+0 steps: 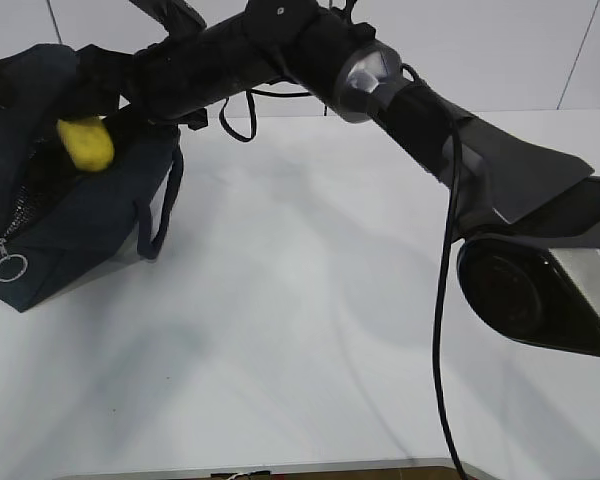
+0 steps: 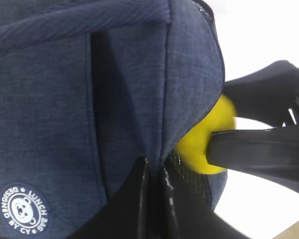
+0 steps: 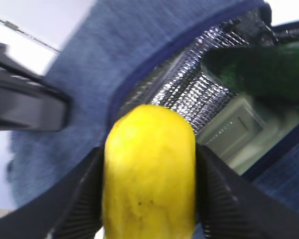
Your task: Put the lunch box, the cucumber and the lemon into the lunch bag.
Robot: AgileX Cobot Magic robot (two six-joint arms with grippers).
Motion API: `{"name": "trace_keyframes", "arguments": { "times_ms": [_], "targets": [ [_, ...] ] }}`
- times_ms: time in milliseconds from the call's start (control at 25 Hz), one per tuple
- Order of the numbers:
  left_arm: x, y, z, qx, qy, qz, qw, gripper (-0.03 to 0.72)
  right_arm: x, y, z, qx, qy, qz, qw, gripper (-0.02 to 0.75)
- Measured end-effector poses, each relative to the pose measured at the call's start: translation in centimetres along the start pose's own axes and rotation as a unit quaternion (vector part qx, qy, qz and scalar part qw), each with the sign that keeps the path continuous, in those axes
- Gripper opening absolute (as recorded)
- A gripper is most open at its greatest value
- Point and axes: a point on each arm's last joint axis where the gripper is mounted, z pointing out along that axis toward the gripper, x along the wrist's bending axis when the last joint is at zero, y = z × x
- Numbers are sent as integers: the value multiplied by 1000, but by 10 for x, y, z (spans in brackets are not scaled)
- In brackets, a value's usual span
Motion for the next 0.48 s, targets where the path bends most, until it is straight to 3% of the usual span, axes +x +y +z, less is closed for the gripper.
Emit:
{"name": "trace_keyframes", "arguments": {
  "times_ms": [200, 480],
  "targets": [
    [0, 0, 0, 0, 0, 0, 1000, -13, 0, 1, 0, -7, -1, 0, 1000, 585],
    [0, 0, 0, 0, 0, 0, 1000, -13, -1, 6, -7, -14, 36, 35, 999, 521]
  ]
}}
